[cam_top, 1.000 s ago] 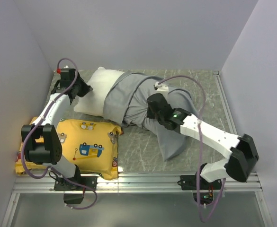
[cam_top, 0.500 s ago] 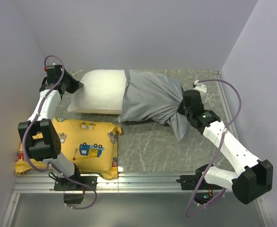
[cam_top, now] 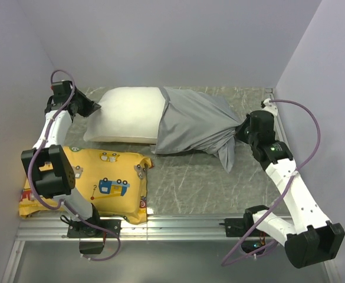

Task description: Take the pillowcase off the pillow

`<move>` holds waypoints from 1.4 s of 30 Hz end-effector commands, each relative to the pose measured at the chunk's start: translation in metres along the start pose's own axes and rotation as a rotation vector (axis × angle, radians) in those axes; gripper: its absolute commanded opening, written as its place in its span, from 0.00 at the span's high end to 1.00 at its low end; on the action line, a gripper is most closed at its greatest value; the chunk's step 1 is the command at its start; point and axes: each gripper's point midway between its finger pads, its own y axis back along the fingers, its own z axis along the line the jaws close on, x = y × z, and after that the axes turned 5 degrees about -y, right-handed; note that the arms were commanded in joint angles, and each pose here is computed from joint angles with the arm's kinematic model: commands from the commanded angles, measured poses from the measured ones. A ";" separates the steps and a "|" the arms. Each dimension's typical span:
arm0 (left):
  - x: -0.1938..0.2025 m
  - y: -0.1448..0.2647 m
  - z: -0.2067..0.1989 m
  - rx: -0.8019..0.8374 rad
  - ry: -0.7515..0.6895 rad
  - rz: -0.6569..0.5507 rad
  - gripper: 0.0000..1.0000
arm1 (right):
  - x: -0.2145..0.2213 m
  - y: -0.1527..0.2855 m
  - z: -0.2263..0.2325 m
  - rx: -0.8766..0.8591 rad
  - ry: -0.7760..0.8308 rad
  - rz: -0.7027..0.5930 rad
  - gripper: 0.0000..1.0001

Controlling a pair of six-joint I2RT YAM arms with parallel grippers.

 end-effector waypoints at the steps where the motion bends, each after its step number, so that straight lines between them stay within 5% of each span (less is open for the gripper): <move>1: -0.067 0.005 0.006 -0.028 -0.051 -0.208 1.00 | -0.050 0.025 0.011 -0.069 -0.003 -0.142 1.00; 5: -0.048 -0.002 -0.045 0.046 -0.167 -0.148 0.92 | -0.008 0.010 0.036 -0.111 0.093 -0.011 1.00; 7: -0.053 0.002 -0.073 0.071 -0.238 -0.171 0.75 | 0.015 -0.003 0.040 -0.109 0.120 0.042 1.00; 8: -0.043 0.002 -0.089 0.091 -0.272 -0.154 0.53 | 0.026 -0.006 0.045 -0.122 0.127 0.068 1.00; 10: -0.031 0.003 -0.113 0.109 -0.336 -0.124 0.31 | 0.057 -0.016 0.055 -0.144 0.161 0.129 1.00; 13: -0.008 0.013 -0.133 0.135 -0.376 -0.116 0.17 | 0.086 -0.028 0.058 -0.135 0.193 0.195 1.00; 24: 0.118 0.077 -0.125 0.117 -0.207 -0.096 0.03 | 0.097 -0.033 0.062 -0.148 0.216 0.206 0.97; 28: 0.138 0.082 -0.122 0.055 -0.092 -0.090 0.01 | 0.100 -0.034 0.060 -0.143 0.221 0.213 0.96; 37: 0.163 0.021 -0.123 0.051 -0.055 -0.030 0.03 | 0.092 -0.019 0.065 -0.182 0.242 0.182 0.60; 39: 0.174 0.007 -0.123 0.058 -0.075 0.012 0.18 | 0.091 -0.014 0.065 -0.193 0.252 0.180 0.48; 40: 0.179 -0.001 -0.120 0.052 -0.082 0.027 0.44 | 0.086 -0.008 0.067 -0.214 0.250 0.168 0.44; 42: 0.180 -0.007 -0.119 0.047 -0.091 0.031 0.73 | 0.087 0.001 0.068 -0.246 0.256 0.180 0.33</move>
